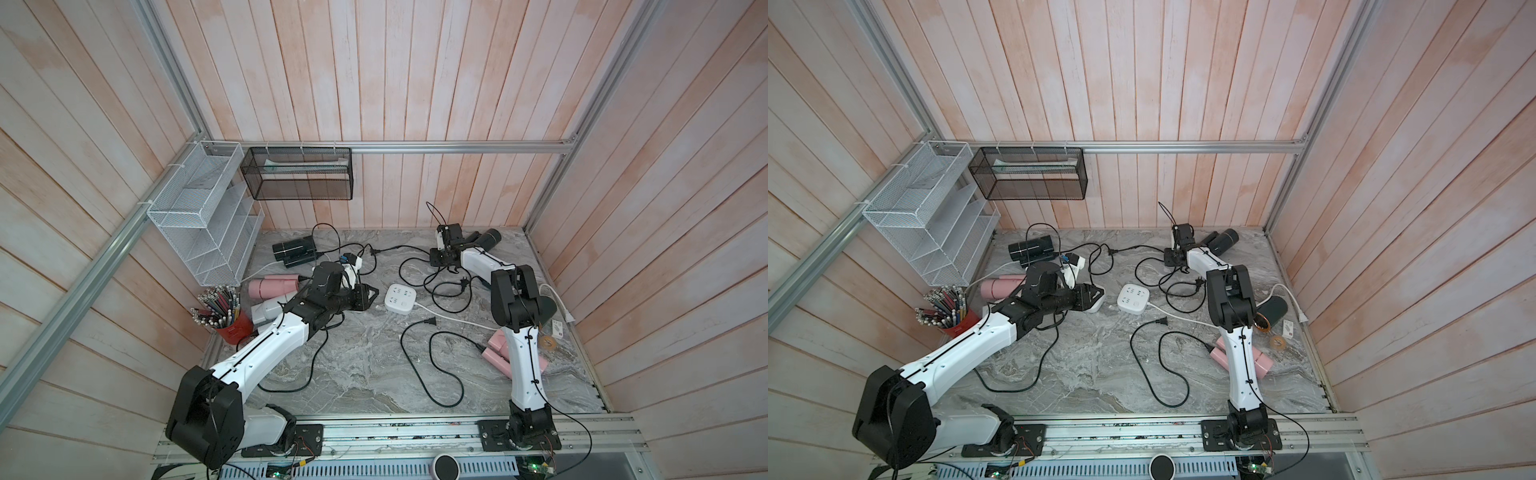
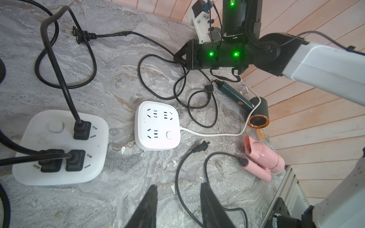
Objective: Charge the blow dryers
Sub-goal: Pick up the charging cable from the center of the board, then pick up the plug from the center of the board.
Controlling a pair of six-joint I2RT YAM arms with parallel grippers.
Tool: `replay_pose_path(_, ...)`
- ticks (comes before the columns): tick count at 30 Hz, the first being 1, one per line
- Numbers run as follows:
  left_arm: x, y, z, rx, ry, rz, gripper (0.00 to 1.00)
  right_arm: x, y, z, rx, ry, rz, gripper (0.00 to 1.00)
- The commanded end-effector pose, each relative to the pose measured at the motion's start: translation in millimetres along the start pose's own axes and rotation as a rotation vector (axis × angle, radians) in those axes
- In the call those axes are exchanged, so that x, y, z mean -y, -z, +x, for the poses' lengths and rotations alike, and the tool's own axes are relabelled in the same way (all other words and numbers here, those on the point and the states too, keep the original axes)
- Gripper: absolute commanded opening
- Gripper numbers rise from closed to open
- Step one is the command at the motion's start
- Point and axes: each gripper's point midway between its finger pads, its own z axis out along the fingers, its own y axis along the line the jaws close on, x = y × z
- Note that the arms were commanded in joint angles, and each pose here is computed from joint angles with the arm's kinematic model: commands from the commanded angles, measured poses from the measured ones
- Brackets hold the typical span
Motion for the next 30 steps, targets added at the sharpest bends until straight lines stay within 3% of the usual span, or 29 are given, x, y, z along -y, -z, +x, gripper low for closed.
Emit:
replay_pose_path(1,3.4,0.7,-8.5,0.004,-0.028,0.004,0.40,-1.3,-0.4,2.7,-0.013,0.052,0.044,0.13)
replay_pose_path(8,6.7,3.5,-14.1,0.008,-0.035,0.006,0.39,-19.8,48.9,-19.6,0.090,0.097,0.043,0.08)
replay_pose_path(19,16.4,5.4,-19.0,-0.011,-0.124,0.037,0.39,-38.5,141.7,-16.9,0.242,0.119,-0.022,0.07)
replay_pose_path(30,29.7,1.9,-42.0,-0.013,-0.357,0.063,0.40,-63.7,203.9,9.3,0.305,0.152,-0.133,0.06)
